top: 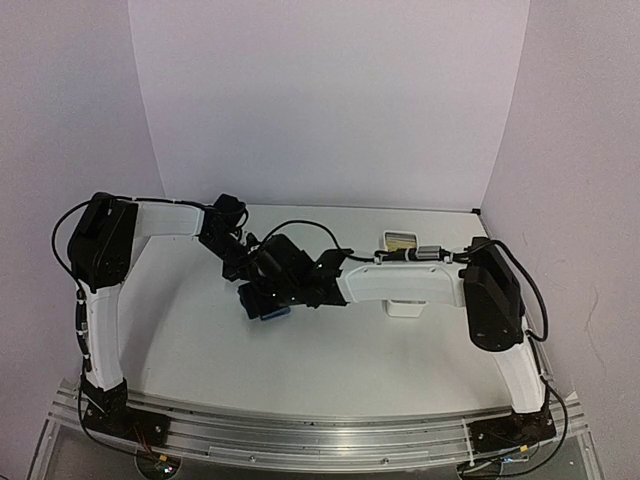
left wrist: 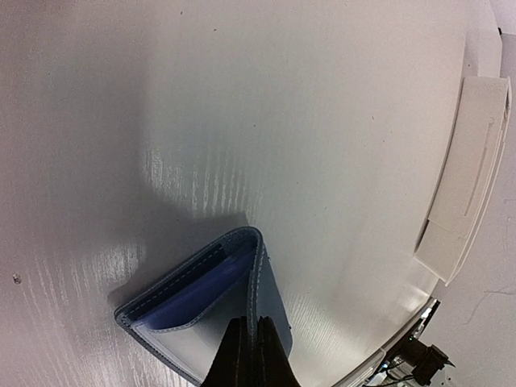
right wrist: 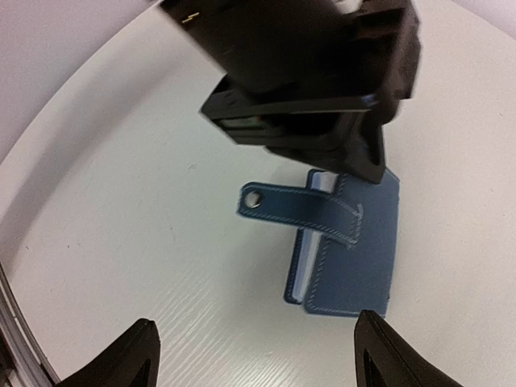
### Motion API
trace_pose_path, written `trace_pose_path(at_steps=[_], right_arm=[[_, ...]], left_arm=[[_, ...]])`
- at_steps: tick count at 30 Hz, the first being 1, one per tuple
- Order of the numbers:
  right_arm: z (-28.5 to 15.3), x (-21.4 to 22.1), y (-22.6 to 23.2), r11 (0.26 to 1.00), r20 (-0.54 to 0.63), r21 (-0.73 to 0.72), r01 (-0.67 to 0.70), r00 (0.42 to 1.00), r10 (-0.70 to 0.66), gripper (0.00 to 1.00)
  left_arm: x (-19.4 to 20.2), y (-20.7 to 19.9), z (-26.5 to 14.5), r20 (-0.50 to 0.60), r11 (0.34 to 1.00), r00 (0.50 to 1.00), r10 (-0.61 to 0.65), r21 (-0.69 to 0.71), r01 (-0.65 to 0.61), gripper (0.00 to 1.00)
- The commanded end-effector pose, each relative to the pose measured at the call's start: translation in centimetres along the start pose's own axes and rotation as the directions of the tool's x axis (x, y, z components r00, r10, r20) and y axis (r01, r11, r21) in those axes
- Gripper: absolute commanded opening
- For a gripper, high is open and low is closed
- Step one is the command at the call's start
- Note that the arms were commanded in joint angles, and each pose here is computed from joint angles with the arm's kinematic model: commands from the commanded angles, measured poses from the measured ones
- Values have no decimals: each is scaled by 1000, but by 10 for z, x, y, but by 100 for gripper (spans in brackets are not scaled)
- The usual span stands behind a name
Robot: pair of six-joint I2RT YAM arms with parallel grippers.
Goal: Put the credit cards into the card holder
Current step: Open the card holder at the center of the board.
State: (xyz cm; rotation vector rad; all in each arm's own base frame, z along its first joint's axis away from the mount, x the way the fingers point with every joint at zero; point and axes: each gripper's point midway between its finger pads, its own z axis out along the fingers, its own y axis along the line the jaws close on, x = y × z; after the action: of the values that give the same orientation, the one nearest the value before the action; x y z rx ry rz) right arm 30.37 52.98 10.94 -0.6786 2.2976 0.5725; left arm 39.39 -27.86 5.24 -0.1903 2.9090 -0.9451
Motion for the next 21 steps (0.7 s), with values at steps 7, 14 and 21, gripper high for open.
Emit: trace_pose_path(at_steps=[7,14,21], right_arm=[[22,-5,-8,960,43,214,178,980,-192,77],[41,1,-24,932,28,295,212,973,-230,65],[43,-10,-36,952,55,281,117,989,-138,9]], left_arm=[[-4,-23,-28,48,999,999,9,38,-11,0],[-3,-24,-30,52,999,999,13,40,-15,0],[0,-24,-28,43,998,999,30,50,-32,0]])
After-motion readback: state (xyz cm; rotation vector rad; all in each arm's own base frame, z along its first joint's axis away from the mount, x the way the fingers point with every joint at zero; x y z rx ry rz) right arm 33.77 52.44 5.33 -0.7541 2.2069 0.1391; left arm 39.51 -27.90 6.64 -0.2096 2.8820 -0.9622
